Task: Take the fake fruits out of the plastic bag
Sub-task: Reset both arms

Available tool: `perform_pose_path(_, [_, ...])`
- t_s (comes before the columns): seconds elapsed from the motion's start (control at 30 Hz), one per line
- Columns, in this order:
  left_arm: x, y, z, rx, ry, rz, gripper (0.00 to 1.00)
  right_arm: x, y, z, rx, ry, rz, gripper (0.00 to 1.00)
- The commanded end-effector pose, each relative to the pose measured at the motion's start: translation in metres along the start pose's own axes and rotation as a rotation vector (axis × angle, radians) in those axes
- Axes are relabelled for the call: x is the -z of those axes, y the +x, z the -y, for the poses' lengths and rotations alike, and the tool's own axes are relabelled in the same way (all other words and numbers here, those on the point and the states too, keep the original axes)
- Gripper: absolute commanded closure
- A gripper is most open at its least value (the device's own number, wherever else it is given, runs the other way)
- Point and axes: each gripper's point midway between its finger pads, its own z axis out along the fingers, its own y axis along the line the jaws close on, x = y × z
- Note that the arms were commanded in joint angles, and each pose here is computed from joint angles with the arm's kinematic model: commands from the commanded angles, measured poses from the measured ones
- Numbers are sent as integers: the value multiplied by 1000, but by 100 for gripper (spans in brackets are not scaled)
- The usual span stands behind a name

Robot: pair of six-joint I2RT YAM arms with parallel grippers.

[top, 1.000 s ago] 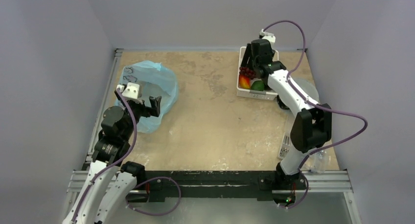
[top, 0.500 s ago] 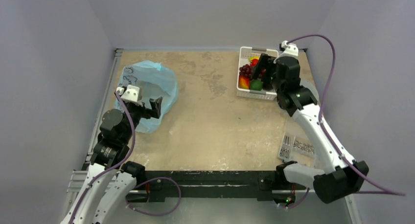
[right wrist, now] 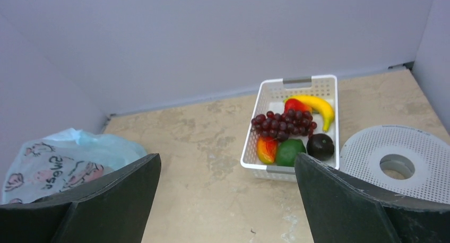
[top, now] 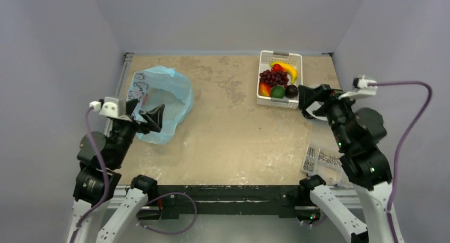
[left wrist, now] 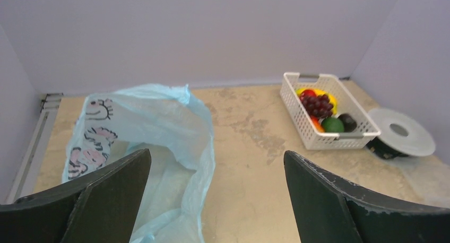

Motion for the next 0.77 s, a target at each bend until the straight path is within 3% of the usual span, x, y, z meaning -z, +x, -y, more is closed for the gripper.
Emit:
perform_pose_path(0.0, [39, -58, 11, 82, 32, 108, 3, 46, -35, 16, -23, 48, 162, 1])
perform_pose_path(0.23, [66, -92, 15, 134, 49, 195, 3, 81, -52, 40, -78, 131, 309, 1])
perform_pose_path(0.53, [79, -98, 12, 125, 34, 210, 3, 72, -48, 40, -77, 156, 245, 1])
perform_pose_path(0.63, [76, -94, 13, 122, 40, 192, 3, 59, -33, 33, -18, 109, 206, 1])
perform_pose_path(0.73, [72, -90, 14, 113, 45, 176, 3, 52, -20, 44, -23, 167, 171, 1])
